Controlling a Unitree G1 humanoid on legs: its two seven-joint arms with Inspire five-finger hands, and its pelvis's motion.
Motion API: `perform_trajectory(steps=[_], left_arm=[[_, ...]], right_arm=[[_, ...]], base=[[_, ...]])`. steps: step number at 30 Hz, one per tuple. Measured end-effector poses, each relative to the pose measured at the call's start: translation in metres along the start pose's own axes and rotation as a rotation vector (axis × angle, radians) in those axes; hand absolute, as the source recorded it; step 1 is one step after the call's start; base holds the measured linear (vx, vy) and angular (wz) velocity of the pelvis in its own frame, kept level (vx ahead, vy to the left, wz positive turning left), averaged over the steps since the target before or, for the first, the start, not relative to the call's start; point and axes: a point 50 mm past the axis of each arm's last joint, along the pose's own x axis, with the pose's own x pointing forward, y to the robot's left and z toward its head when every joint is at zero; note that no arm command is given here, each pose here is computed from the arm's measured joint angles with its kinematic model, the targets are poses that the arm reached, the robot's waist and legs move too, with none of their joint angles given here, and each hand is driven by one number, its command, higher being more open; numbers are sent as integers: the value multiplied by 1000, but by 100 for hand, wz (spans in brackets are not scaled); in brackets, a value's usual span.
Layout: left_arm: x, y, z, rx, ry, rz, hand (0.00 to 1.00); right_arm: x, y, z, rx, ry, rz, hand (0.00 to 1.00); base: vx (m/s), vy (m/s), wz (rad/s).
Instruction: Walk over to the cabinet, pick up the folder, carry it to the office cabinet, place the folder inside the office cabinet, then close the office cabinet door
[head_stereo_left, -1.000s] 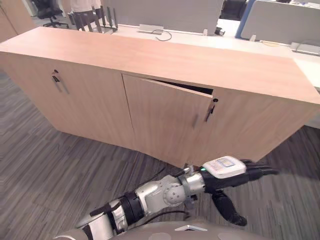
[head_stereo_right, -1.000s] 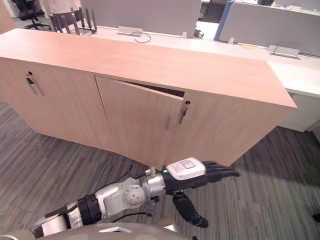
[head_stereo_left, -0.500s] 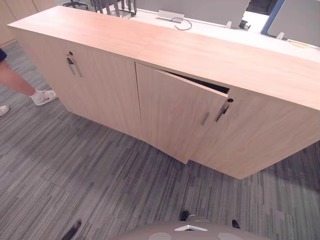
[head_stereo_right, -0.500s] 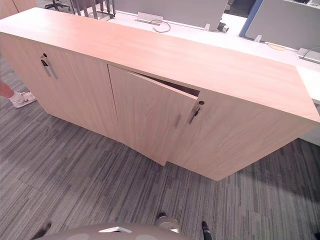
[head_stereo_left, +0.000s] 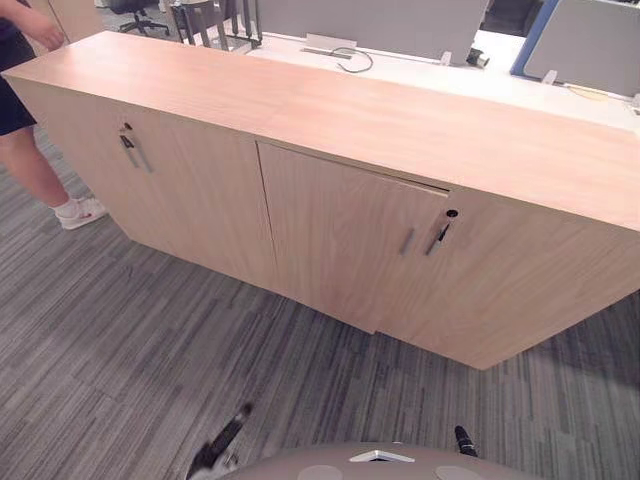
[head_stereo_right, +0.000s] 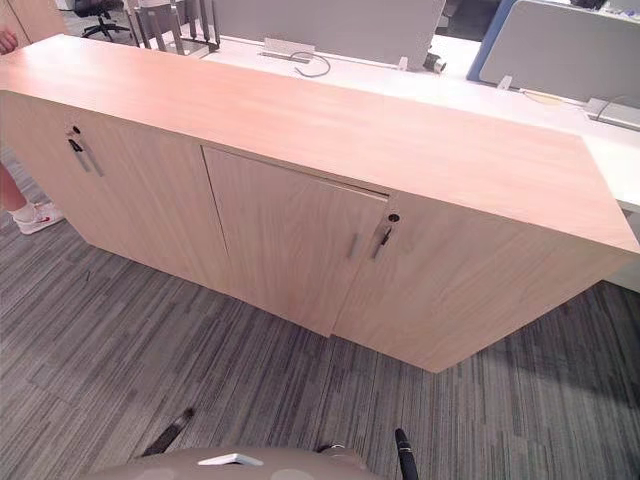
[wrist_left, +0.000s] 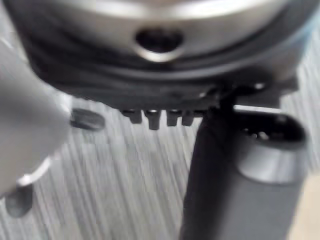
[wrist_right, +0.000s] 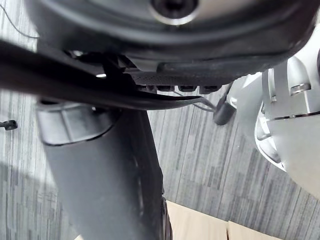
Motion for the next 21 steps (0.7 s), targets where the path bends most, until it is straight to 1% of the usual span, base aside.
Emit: perform_trajectory(steps=[1, 3, 5, 6, 7, 10, 11, 13, 15, 16, 18, 19, 21], left_arm=[[2, -22, 8, 63, -19, -74, 100], [3, -50, 19, 105, -54, -178, 100], [1, -66, 23, 124, -71, -253, 100], [0, -72, 21, 139, -62, -291, 100], [-1, -71, 19, 133, -55, -295, 100], [-1, -63, 10, 106, -30, -274, 100], [-1, -64, 11, 98, -32, -264, 100], [-1, -58, 12, 46, -40, -230, 100], [-2, -41, 10, -40, -66, -146, 100], [-2, -38, 11, -57, -81, -129, 100], [-2, -21, 12, -108, -104, -65, 100], [-3, -6, 8, -129, -94, -16, 100], [-5, 11, -1, -151, -70, 27, 100]], right_arm=[[0, 4, 1, -9, -7, 5, 100], [1, 12, 2, -16, -7, 17, 100], [2, 18, 0, -9, 0, 29, 100], [2, 20, 2, 9, -5, 30, 100], [2, 20, 3, 9, -7, 30, 100], [3, 26, 5, -11, -11, 39, 100], [3, 28, 9, -40, -19, 38, 100], [4, 32, 11, -64, -29, 34, 100], [4, 32, 12, -87, -38, 35, 100], [4, 33, 11, -93, -35, 36, 100], [3, 35, 6, -110, -31, 43, 100], [3, 34, 0, -110, -23, 42, 100], [2, 28, -2, -118, -18, 35, 100]], base=[[45, -18, -12], [35, -16, -15], [17, -29, -34], [-3, -23, -49], [-15, -8, -41], [-21, 80, -32], [-14, 210, -57], [5, 240, -75], [80, 273, -58], [86, 213, -26], [79, 146, -30], [116, 118, -28], [84, 55, -24]])
